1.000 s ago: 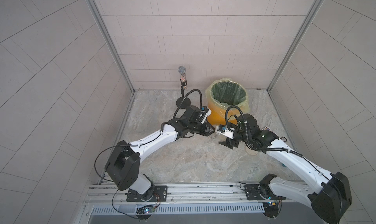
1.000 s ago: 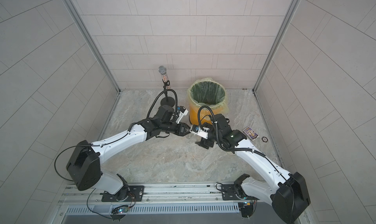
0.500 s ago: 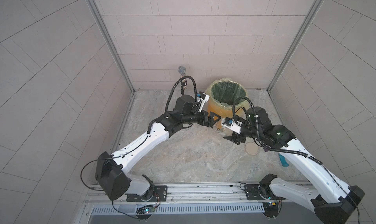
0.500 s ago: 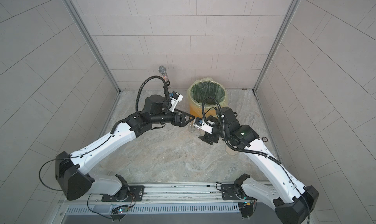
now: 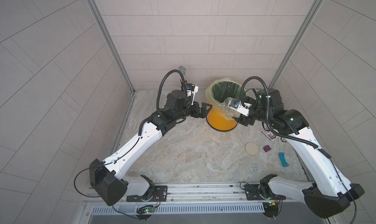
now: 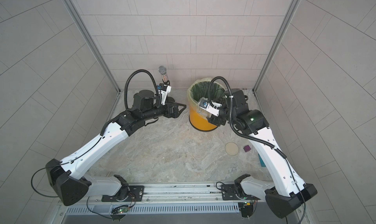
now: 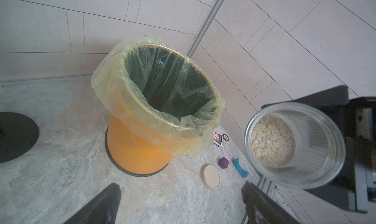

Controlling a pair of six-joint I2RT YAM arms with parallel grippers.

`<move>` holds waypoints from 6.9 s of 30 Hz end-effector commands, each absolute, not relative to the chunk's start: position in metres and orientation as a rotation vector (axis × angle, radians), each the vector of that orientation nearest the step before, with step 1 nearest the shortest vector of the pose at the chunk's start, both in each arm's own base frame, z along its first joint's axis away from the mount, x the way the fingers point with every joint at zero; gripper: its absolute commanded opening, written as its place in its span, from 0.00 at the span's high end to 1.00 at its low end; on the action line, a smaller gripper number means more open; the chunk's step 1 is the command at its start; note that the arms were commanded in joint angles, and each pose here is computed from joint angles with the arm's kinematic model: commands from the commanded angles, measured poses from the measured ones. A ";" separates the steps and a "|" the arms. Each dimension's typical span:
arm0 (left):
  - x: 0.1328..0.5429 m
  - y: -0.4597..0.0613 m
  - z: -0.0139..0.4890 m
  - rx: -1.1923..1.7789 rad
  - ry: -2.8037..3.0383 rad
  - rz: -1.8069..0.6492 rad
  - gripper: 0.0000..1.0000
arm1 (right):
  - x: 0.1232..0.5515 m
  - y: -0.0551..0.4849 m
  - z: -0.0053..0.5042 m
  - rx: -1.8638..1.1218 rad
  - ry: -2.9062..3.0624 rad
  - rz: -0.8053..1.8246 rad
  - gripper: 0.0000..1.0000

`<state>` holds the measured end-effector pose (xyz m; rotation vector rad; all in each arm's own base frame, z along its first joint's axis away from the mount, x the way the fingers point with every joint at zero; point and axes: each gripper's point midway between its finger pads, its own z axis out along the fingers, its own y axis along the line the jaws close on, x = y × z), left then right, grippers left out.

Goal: Empty expired oatmeal from jars
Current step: Pour the expired oatmeal into the trash bin.

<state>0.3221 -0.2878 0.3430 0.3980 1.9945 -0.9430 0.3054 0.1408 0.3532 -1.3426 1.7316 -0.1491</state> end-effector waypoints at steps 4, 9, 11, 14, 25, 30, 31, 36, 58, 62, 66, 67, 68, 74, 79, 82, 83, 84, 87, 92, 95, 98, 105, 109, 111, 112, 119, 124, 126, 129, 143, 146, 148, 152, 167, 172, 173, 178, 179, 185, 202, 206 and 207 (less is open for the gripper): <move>0.322 -0.274 0.347 0.364 1.968 -0.915 0.00 | 0.349 0.115 0.387 -1.463 1.624 -0.436 1.00; 0.318 -0.266 0.339 0.350 1.961 -0.905 0.00 | 0.383 0.099 0.396 -1.585 1.580 -0.644 1.00; 0.318 -0.264 0.336 0.343 1.961 -0.906 0.00 | 0.392 0.095 0.396 -1.651 1.577 -0.695 1.00; 0.317 -0.261 0.332 0.334 1.964 -0.912 0.00 | 0.408 0.087 0.384 -1.773 1.525 -0.837 1.00; 0.310 -0.251 0.323 0.307 1.950 -0.911 0.00 | 0.465 0.076 0.395 -1.936 1.370 -1.242 1.00; 0.305 -0.247 0.324 0.300 1.939 -0.920 0.00 | 0.492 0.083 0.389 -1.939 1.282 -1.409 1.00; 0.304 -0.246 0.325 0.298 1.932 -0.922 0.00 | 0.494 0.083 0.392 -1.943 1.280 -1.434 1.00; 0.298 -0.244 0.326 0.301 1.929 -0.931 0.00 | 0.499 0.087 0.399 -1.960 1.208 -1.536 1.00; 0.288 -0.237 0.327 0.306 1.913 -0.930 0.00 | 0.468 0.085 0.399 -2.058 1.267 -1.570 1.00; 0.286 -0.237 0.332 0.301 1.901 -0.946 0.00 | 0.485 0.085 0.395 -2.038 1.089 -1.712 1.00; 0.284 -0.233 0.333 0.294 1.884 -0.937 0.00 | 0.474 0.083 0.373 -2.119 1.151 -1.714 1.00; 0.285 -0.233 0.332 0.299 1.889 -0.934 0.00 | 0.475 0.090 0.374 -2.102 1.092 -1.693 1.00; 0.285 -0.235 0.331 0.303 1.895 -0.937 0.00 | 0.469 0.088 0.369 -2.139 1.107 -1.658 1.00; 0.285 -0.235 0.327 0.307 1.897 -0.942 0.00 | 0.477 0.090 0.379 -2.132 1.083 -1.734 1.00; 0.283 -0.234 0.327 0.306 1.893 -0.938 0.00 | 0.491 0.084 0.396 -2.134 1.109 -1.773 1.00; 0.282 -0.232 0.323 0.303 1.897 -0.927 0.00 | 0.481 0.076 0.391 -2.193 1.167 -1.765 1.00; 0.282 -0.231 0.322 0.307 1.903 -0.923 0.00 | 0.485 0.077 0.396 -2.165 1.123 -1.794 1.00; 0.281 -0.231 0.320 0.313 1.905 -0.920 0.00 | 0.484 0.081 0.396 -2.159 1.085 -1.777 1.00; 0.283 -0.233 0.319 0.320 1.902 -0.921 0.00 | 0.478 0.072 0.374 -2.250 1.077 -1.835 1.00; 0.283 -0.236 0.323 0.318 1.900 -0.945 0.00 | 0.485 0.075 0.375 -2.225 1.129 -1.842 1.00; 0.280 -0.233 0.326 0.314 1.888 -0.942 0.00 | 0.484 0.079 0.400 -2.154 1.204 -1.759 1.00; 0.278 -0.230 0.329 0.317 1.881 -0.929 0.00 | 0.483 0.070 0.400 -2.195 1.202 -1.824 1.00; 0.279 -0.232 0.329 0.318 1.883 -0.937 0.00 | 0.484 0.075 0.377 -2.223 1.095 -1.820 1.00; 0.277 -0.230 0.326 0.316 1.883 -0.932 0.00 | 0.474 0.063 0.359 -2.294 1.240 -1.827 1.00; 0.277 -0.230 0.328 0.323 1.889 -0.929 0.00 | 0.482 0.077 0.370 -2.215 1.134 -1.792 1.00; 0.277 -0.230 0.328 0.321 1.886 -0.927 0.00 | 0.474 0.071 0.364 -2.288 1.169 -1.769 1.00; 0.276 -0.228 0.326 0.309 1.877 -0.927 0.00 | 0.480 0.065 0.393 -2.254 1.159 -1.875 1.00; 0.277 -0.230 0.327 0.307 1.870 -0.941 0.00 | 0.483 0.066 0.384 -2.280 1.071 -1.933 1.00; 0.277 -0.231 0.326 0.308 1.868 -0.948 0.00 | 0.475 0.054 0.369 -2.330 1.242 -1.971 1.00; 0.277 -0.230 0.326 0.301 1.854 -0.957 0.00 | 0.472 0.054 0.364 -2.310 1.263 -2.029 1.00; 0.275 -0.232 0.326 0.317 1.842 -0.967 0.00 | 0.457 0.068 0.382 -2.414 1.283 -2.076 1.00; 0.274 -0.231 0.323 0.329 1.855 -0.955 0.00 | 0.463 0.072 0.398 -2.323 1.349 -2.080 1.00; 0.274 -0.232 0.324 0.336 1.855 -0.955 0.00 | 0.454 0.068 0.394 -2.350 1.424 -2.078 1.00; 0.271 -0.231 0.326 0.335 1.852 -0.957 0.00 | 0.453 0.069 0.399 -2.355 1.439 -2.049 1.00; 0.272 -0.234 0.332 0.332 1.851 -0.981 0.00 | 0.462 0.087 0.382 -2.276 1.479 -1.945 1.00; 0.269 -0.229 0.328 0.330 1.854 -0.960 0.00 | 0.461 0.104 0.386 -2.177 1.505 -1.829 1.00; 0.268 -0.228 0.327 0.327 1.855 -0.956 0.00 | 0.452 0.099 0.375 -2.246 1.530 -1.817 1.00; 0.270 -0.230 0.322 0.342 1.879 -0.948 0.00 | 0.456 0.093 0.386 -2.130 1.577 -1.781 1.00; 0.270 -0.229 0.321 0.342 1.885 -0.937 0.00 | 0.456 0.088 0.387 -2.109 1.600 -1.801 1.00; 0.272 -0.225 0.321 0.331 1.895 -0.906 0.00 | 0.446 0.094 0.393 -1.835 1.728 -1.509 1.00; 0.290 -0.222 0.318 0.306 1.963 -0.803 0.00 | 0.347 0.119 0.425 -1.201 1.940 -0.401 1.00; 0.291 -0.225 0.326 0.309 1.958 -0.815 0.00 | 0.305 0.139 0.430 -1.176 1.907 -0.085 1.00; 0.291 -0.225 0.329 0.309 1.955 -0.823 0.00 | 0.296 0.142 0.430 -1.171 1.887 -0.038 1.00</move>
